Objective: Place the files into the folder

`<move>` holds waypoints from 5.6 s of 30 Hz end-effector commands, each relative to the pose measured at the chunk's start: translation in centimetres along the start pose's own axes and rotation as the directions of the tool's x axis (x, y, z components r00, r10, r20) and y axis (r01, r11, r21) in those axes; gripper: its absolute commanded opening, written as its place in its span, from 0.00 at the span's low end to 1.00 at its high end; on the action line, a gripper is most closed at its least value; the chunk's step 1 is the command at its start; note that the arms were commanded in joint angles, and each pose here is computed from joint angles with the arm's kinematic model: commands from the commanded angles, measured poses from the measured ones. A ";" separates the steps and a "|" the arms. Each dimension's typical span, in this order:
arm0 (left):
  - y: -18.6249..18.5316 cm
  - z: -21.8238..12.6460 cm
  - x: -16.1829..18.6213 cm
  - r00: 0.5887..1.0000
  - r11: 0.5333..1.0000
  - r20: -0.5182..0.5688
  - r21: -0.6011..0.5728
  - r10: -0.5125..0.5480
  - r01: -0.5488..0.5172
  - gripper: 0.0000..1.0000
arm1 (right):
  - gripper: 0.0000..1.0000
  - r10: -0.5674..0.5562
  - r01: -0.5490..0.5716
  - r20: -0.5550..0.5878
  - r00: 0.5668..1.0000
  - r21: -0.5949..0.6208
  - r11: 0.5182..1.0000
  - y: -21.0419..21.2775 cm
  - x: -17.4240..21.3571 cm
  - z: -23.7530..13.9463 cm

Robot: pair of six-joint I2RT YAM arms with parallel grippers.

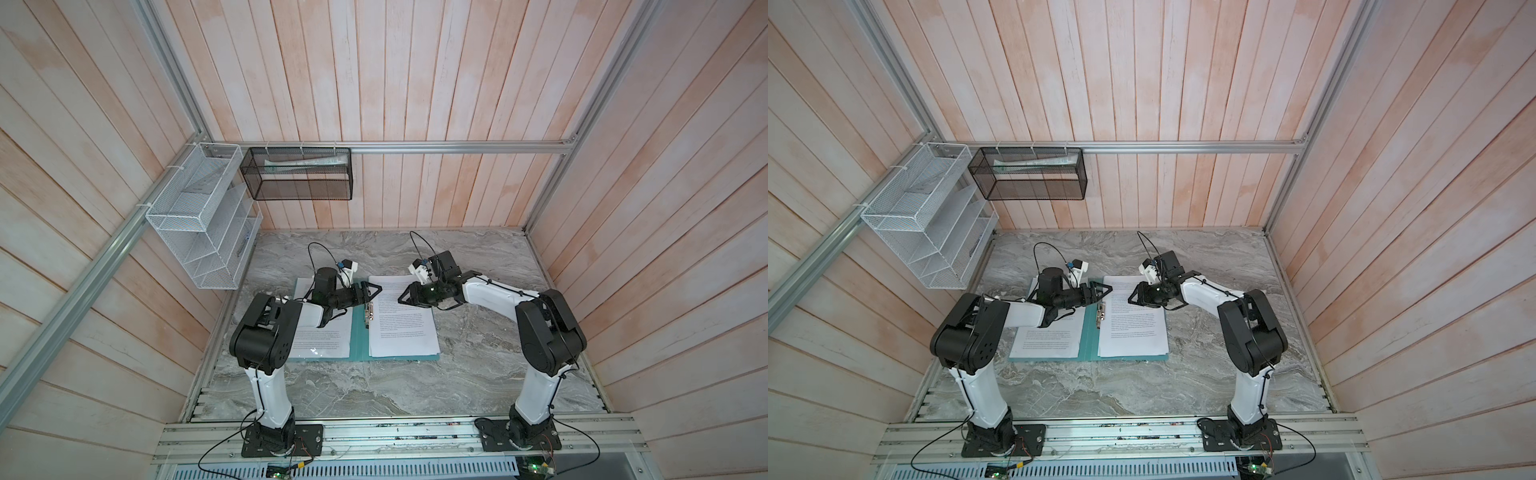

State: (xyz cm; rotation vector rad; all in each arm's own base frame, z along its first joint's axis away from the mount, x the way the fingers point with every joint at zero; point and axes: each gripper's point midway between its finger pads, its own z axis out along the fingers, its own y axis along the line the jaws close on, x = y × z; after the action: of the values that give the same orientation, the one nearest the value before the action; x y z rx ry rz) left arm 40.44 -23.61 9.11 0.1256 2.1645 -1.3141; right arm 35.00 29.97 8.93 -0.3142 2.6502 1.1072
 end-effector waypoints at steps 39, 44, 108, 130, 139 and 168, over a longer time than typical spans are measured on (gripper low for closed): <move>-4.2 -13.0 7.4 0.994 0.976 0.110 -0.214 -0.005 0.029 0.69 | 0.18 0.329 -0.322 -0.046 0.943 -0.361 0.875 10.1 2.2 5.6; -3.5 -13.0 8.6 0.995 0.976 0.097 -0.212 -0.025 0.045 0.69 | 0.18 0.335 -0.334 -0.058 0.940 -0.344 0.878 9.4 2.8 6.1; -0.6 -12.9 8.3 0.992 0.966 0.125 -0.252 -0.031 0.062 0.70 | 0.15 0.408 -0.431 -0.141 0.902 -0.368 0.824 9.3 3.2 9.8; 0.4 -12.8 8.7 0.992 0.962 0.118 -0.266 -0.038 0.068 0.70 | 0.05 0.416 -0.438 -0.142 0.898 -0.364 0.822 8.6 4.6 9.5; 1.5 -12.3 9.1 0.994 0.956 0.103 -0.285 -0.046 0.074 0.70 | 0.05 0.423 -0.444 -0.141 0.895 -0.356 0.822 8.1 5.1 9.4; 3.6 -12.3 9.8 0.989 0.931 0.122 -0.343 -0.083 0.121 0.69 | 0.03 0.424 -0.443 -0.168 0.890 -0.103 0.890 1.5 9.6 9.4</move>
State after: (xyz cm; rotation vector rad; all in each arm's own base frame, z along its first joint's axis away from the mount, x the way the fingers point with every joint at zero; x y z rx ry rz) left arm 28.29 -14.08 5.62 -0.1842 2.3040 -0.9636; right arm 28.22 39.42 4.20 0.1210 2.7058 1.6291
